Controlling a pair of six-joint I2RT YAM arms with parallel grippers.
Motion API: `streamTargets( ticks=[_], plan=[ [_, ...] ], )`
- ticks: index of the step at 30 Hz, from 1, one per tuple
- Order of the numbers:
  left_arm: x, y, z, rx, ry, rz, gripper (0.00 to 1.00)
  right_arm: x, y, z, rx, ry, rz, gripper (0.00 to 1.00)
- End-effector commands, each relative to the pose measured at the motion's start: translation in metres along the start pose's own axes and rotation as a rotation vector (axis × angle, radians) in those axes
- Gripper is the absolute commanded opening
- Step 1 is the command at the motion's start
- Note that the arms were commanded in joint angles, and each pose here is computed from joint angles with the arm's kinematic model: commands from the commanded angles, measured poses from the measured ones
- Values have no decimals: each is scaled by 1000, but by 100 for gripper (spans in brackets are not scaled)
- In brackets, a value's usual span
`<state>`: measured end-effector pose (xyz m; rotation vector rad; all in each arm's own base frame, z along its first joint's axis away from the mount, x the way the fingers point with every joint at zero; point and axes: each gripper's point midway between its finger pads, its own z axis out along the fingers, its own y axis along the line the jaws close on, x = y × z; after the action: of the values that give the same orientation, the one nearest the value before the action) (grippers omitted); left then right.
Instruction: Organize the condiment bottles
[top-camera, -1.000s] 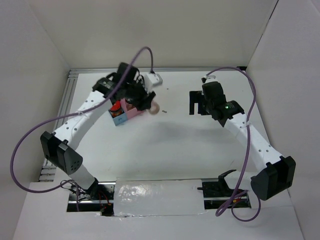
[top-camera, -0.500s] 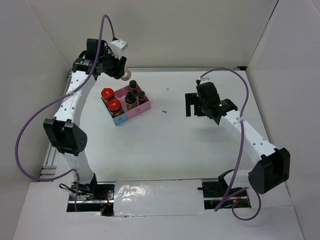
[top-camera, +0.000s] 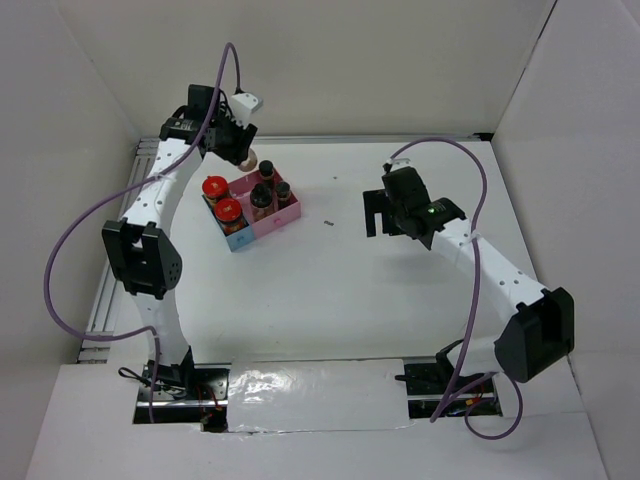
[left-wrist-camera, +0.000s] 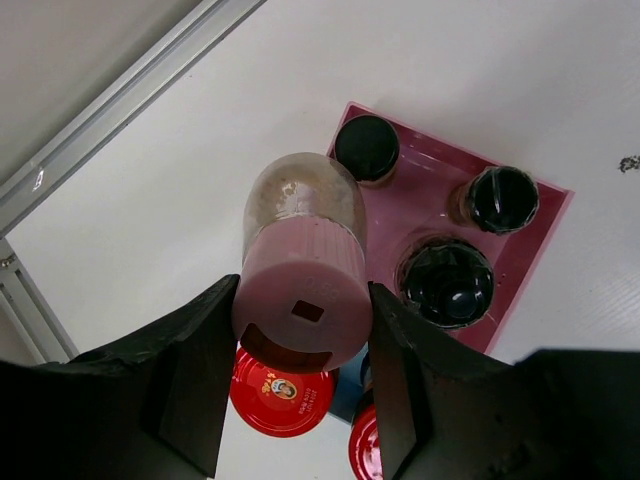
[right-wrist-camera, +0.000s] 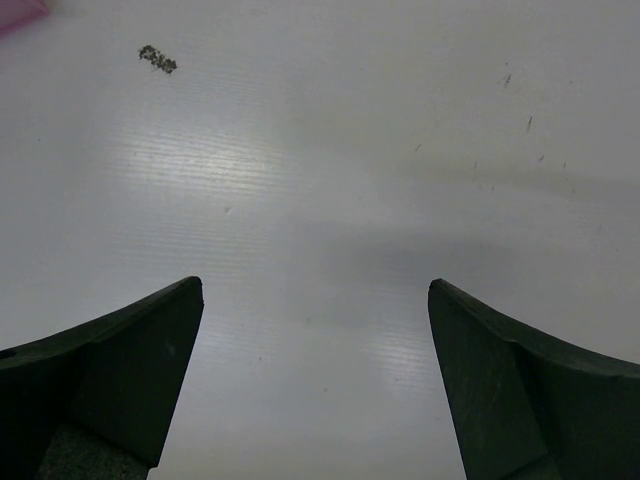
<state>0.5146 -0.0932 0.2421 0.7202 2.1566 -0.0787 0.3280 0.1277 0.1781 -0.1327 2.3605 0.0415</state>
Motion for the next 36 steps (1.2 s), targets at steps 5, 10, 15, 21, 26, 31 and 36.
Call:
streamTargets(
  ticks=[5, 10, 15, 21, 26, 31, 36],
  plan=[
    [25, -4, 28, 30, 88, 38, 0, -3, 4, 6, 15, 1, -12, 100],
    [37, -4, 40, 32, 121, 47, 0, -2, 5, 10, 20, 10, -20, 100],
    [44, -7, 48, 50, 140, 52, 0, 1, 4, 14, 28, 21, -25, 100],
    [55, -23, 57, 110, 181, 62, 0, 2, 5, 17, 34, 33, -34, 100],
    [51, -26, 46, 131, 173, 63, 0, -2, 4, 16, 43, 29, -44, 100],
    [48, -20, 45, 113, 168, 96, 0, -2, 3, 19, 51, 31, -52, 100],
    [65, -20, 64, 121, 217, 100, 0, -1, 3, 23, 53, 42, -62, 100]
  ],
)
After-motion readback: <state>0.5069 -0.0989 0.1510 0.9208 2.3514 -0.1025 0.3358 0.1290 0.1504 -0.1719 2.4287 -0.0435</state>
